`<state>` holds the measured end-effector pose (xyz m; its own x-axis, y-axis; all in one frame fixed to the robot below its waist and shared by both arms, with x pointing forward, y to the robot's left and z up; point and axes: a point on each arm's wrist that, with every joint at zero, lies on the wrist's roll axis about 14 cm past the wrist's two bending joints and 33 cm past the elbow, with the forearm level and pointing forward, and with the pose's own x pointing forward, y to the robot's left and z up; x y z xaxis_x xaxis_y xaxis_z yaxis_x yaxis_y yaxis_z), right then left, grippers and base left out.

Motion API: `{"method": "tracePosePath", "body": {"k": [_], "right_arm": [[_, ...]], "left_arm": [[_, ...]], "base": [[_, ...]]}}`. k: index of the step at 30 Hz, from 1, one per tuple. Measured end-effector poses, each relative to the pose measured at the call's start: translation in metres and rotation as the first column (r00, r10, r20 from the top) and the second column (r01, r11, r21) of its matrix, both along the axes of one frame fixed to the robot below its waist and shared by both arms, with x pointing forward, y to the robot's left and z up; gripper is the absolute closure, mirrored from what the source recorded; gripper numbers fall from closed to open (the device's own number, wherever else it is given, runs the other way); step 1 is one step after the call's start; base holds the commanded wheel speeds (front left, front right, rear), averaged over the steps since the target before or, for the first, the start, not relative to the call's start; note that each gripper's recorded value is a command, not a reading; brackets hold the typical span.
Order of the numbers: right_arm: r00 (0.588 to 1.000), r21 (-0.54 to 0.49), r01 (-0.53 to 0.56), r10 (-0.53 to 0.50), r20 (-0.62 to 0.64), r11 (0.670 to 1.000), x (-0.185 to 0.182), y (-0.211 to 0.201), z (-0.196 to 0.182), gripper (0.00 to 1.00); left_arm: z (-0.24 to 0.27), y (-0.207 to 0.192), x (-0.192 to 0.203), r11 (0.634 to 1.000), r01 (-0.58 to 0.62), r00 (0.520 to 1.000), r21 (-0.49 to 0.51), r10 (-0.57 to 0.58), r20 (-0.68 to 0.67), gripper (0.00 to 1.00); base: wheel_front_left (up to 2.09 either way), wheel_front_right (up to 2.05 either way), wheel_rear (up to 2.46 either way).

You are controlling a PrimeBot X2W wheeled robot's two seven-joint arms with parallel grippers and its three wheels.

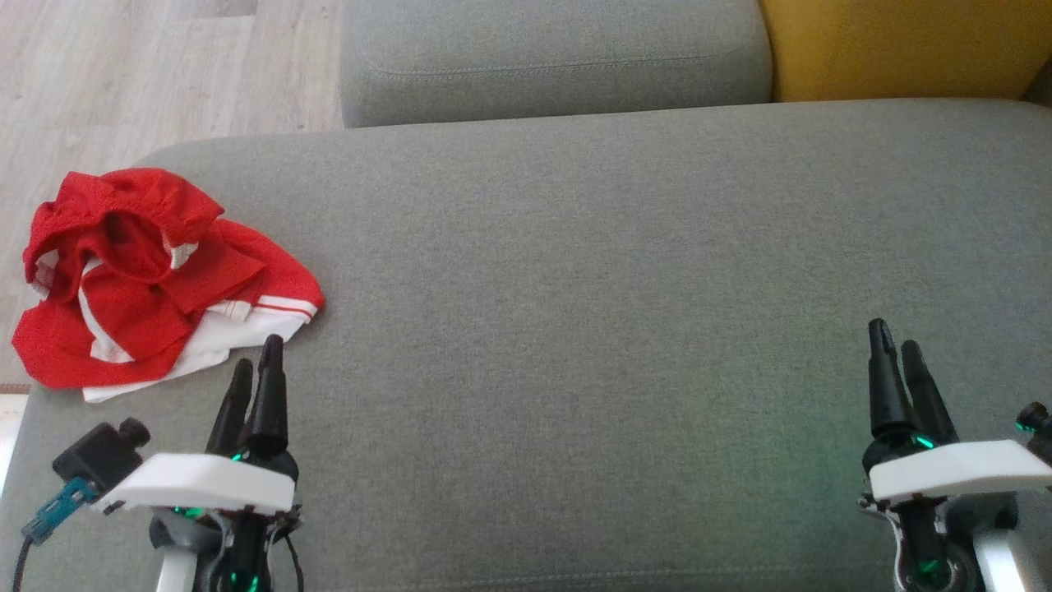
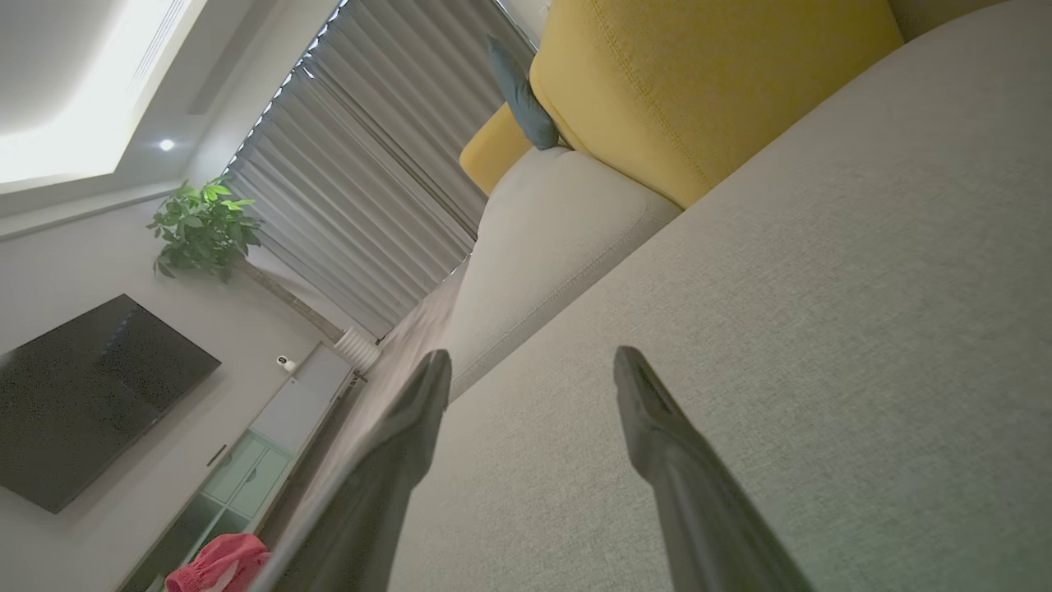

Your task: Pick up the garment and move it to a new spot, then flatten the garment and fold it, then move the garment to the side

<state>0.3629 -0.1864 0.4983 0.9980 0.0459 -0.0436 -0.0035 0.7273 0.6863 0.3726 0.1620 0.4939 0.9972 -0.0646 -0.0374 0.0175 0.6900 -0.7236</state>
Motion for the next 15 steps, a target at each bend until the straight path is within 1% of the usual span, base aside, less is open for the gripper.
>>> {"method": "tracePosePath", "body": {"k": [7,15], "right_arm": [[1.0,-0.092,-0.009,0.009,0.003,0.996,-0.0024,0.0018,-0.0006,0.0],[0.999,-0.193,-0.031,0.034,0.013,0.981,-0.0027,0.0075,0.0018,0.0]], "left_arm": [[0.0046,-0.0029,0.0005,0.994,0.014,0.999,0.107,-0.017,0.028,0.0],[0.0057,-0.006,0.0005,0.975,0.025,0.998,0.219,-0.036,0.043,0.0]], "base": [[0.0,0.0,0.0],[0.0,0.0,0.0]]}}
